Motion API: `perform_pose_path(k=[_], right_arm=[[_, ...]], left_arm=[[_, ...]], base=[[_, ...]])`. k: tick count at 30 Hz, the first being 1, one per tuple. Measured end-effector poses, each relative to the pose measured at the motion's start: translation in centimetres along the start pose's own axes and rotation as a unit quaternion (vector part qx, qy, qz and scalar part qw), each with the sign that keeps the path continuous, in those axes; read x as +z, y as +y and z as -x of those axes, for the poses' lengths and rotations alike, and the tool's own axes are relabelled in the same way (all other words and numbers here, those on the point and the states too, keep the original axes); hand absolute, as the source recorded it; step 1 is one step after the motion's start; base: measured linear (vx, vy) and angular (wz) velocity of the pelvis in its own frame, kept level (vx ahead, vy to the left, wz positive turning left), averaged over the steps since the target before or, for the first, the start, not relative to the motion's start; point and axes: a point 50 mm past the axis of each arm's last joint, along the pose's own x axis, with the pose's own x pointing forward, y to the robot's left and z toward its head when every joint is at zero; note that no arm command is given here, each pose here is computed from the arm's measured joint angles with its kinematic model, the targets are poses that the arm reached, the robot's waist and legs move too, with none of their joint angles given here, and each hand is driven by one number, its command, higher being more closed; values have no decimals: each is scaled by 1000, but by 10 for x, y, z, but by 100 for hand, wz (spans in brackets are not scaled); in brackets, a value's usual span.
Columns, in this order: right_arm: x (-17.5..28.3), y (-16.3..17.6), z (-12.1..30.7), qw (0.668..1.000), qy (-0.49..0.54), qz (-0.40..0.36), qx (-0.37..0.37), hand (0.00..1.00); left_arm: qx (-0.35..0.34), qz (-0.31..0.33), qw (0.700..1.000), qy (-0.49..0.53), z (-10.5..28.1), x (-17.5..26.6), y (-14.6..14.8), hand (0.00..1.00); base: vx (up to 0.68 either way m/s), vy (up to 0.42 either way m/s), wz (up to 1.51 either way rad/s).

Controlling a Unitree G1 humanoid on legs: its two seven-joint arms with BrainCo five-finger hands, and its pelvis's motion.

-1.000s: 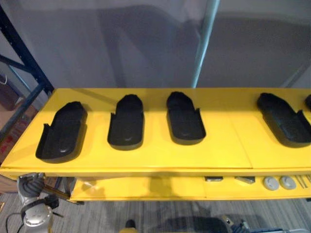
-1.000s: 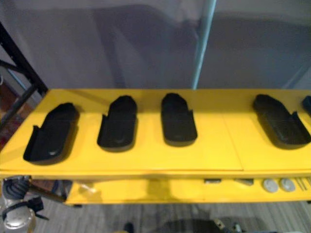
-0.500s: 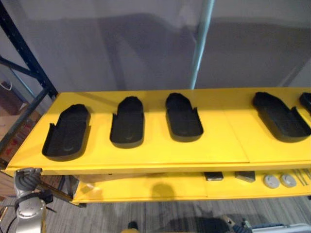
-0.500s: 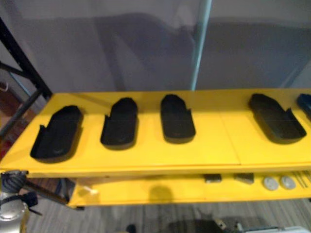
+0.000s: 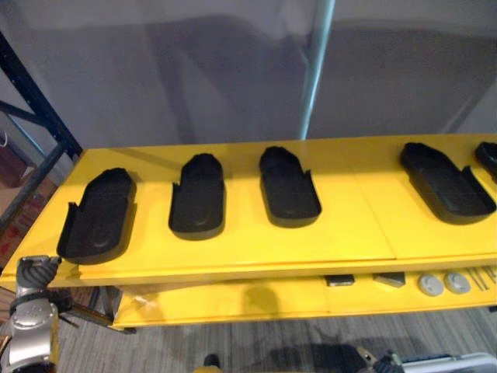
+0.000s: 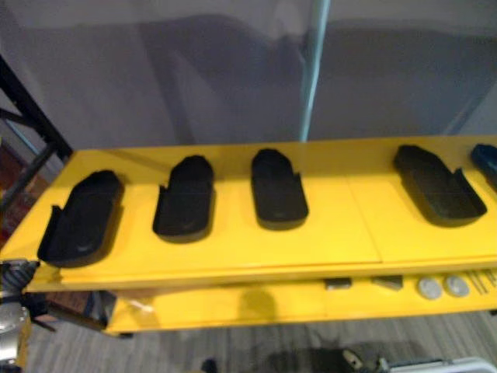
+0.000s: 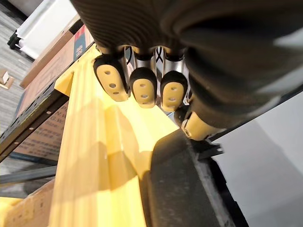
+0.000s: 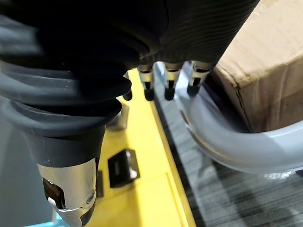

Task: Walk over and take plastic housings, then place them on the shelf

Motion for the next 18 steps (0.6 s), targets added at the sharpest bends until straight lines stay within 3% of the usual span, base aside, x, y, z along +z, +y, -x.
perform_pose_path(k=[10,14,18], right_arm=[[1,4,0,1000,-5,12,18,0],[1,4,1,1000,-11,11,18,0],[0,5,2,1000,-11,2,15,0]], left_arm=[[17,19,1000,-5,-8,10,-2,100],[40,85,990,-104,-6,47,0,100],[12,143,957,-250,15,101,0,100]], base=[[-25,5,-6],[2,0,1],[38,-1,4]])
